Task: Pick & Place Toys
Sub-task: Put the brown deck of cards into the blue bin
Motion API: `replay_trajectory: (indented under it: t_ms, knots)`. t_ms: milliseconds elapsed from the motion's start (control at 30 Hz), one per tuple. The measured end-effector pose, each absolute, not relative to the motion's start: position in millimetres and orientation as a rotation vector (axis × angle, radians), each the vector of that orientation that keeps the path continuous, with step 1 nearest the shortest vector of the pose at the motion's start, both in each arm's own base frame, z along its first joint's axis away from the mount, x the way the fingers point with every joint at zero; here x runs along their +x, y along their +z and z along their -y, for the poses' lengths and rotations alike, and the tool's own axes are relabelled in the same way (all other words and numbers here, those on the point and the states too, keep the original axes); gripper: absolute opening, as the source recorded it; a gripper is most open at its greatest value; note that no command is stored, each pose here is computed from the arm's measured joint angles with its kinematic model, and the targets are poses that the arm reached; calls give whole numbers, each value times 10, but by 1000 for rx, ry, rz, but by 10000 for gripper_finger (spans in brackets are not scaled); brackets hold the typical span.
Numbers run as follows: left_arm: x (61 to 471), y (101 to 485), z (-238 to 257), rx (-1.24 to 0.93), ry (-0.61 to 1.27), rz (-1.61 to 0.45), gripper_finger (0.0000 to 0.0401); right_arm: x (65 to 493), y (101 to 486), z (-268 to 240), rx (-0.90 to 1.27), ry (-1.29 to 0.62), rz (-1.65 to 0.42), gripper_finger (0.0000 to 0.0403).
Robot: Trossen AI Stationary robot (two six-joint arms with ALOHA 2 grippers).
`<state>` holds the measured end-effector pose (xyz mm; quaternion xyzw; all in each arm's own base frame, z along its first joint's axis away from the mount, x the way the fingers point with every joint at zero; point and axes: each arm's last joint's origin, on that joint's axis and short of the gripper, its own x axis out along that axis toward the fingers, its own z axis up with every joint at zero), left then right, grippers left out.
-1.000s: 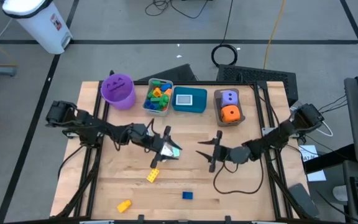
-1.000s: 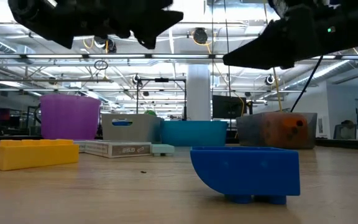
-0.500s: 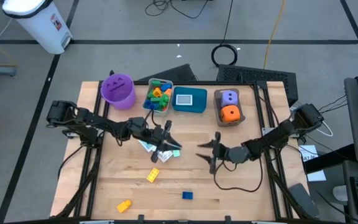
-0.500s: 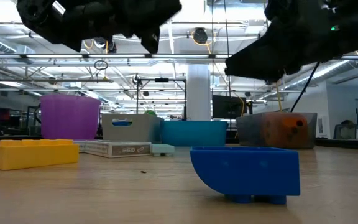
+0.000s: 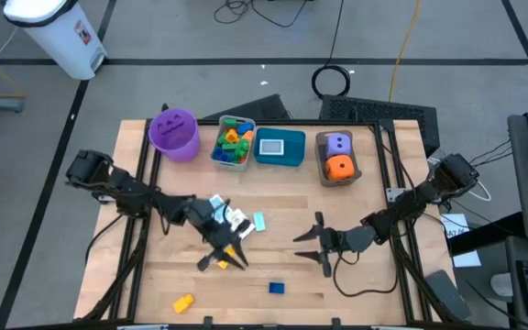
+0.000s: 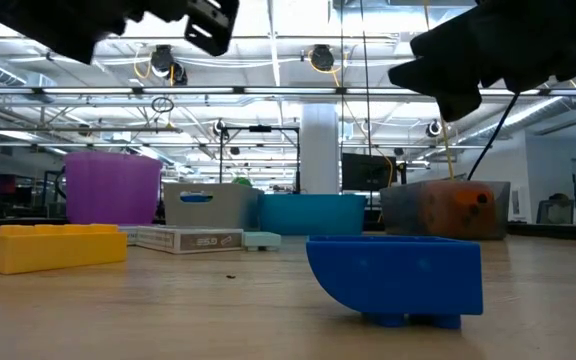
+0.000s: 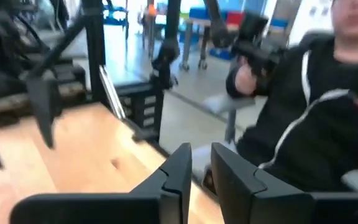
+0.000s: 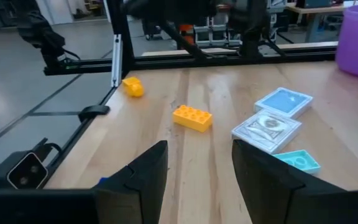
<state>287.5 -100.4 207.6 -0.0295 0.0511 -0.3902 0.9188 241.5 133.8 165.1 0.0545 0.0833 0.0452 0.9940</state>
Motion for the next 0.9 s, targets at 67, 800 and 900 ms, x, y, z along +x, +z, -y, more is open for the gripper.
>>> replay_trajectory:
  t_ms: [67,800,900]
  knots:
    - [2853,2026,1079,-40,-753,-150,76,2424,1651,-1322,108,85,-167,171]
    - [2442,1624,1020,14,56,-764,77,2512,1643,-1145,62,20,-170,171]
    - [2371,1629,943,40,81,-833,77,2513,1644,-1144,62,19,-169,171]
